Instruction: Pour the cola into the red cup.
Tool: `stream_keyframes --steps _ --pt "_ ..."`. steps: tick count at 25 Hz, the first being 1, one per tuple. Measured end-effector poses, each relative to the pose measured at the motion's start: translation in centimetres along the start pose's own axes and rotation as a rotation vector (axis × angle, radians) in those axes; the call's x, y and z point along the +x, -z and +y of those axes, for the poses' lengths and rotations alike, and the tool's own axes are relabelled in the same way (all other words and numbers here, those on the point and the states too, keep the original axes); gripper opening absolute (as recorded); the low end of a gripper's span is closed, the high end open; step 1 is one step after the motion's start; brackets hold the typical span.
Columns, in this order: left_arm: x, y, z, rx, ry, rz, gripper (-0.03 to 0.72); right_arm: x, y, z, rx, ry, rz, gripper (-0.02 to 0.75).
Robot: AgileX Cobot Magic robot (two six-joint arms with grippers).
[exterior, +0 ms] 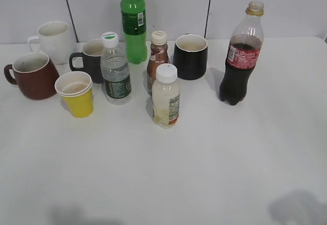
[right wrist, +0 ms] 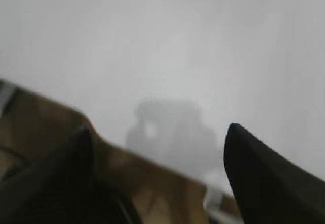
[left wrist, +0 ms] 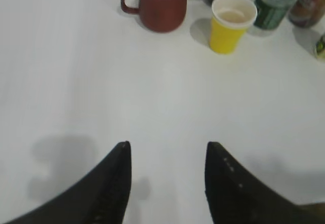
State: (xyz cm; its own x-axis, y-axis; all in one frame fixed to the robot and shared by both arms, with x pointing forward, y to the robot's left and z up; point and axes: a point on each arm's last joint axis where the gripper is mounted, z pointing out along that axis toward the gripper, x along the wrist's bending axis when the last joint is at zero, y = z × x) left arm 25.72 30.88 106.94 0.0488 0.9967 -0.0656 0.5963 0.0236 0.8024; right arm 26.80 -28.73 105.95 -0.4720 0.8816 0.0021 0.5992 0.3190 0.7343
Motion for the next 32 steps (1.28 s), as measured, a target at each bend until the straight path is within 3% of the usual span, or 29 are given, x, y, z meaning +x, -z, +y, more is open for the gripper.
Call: stream_keyframes --steps 3,12,18,22,25,32 --pt "-0.3 -0.4 -0.5 -0.032 -0.043 -0.044 0.364 0.0 0.3 -0.6 -0.089 -0.003 0.013 0.596" --pt "-0.8 -0.5 -0.6 -0.036 -0.093 -0.093 0.363 0.0 0.2 -0.7 -0.104 -0.005 0.014 0.595" --pt "-0.5 0.3 -1.0 -0.099 -0.020 0.000 0.363 -0.4 0.4 -0.8 -0.120 -0.103 -0.098 0.594" --pt "-0.4 1.7 -2.1 -0.207 0.017 0.039 0.363 -0.4 1.9 -2.0 -0.239 -0.188 -0.208 0.594" --pt "-0.5 1.9 -2.2 -0.216 0.020 0.033 0.363 -0.1 2.8 -2.8 -0.319 -0.199 -0.228 0.594" --pt "-0.5 1.8 -2.2 -0.216 0.019 0.025 0.363 0.0 2.8 -2.8 -0.325 -0.203 -0.218 0.593"
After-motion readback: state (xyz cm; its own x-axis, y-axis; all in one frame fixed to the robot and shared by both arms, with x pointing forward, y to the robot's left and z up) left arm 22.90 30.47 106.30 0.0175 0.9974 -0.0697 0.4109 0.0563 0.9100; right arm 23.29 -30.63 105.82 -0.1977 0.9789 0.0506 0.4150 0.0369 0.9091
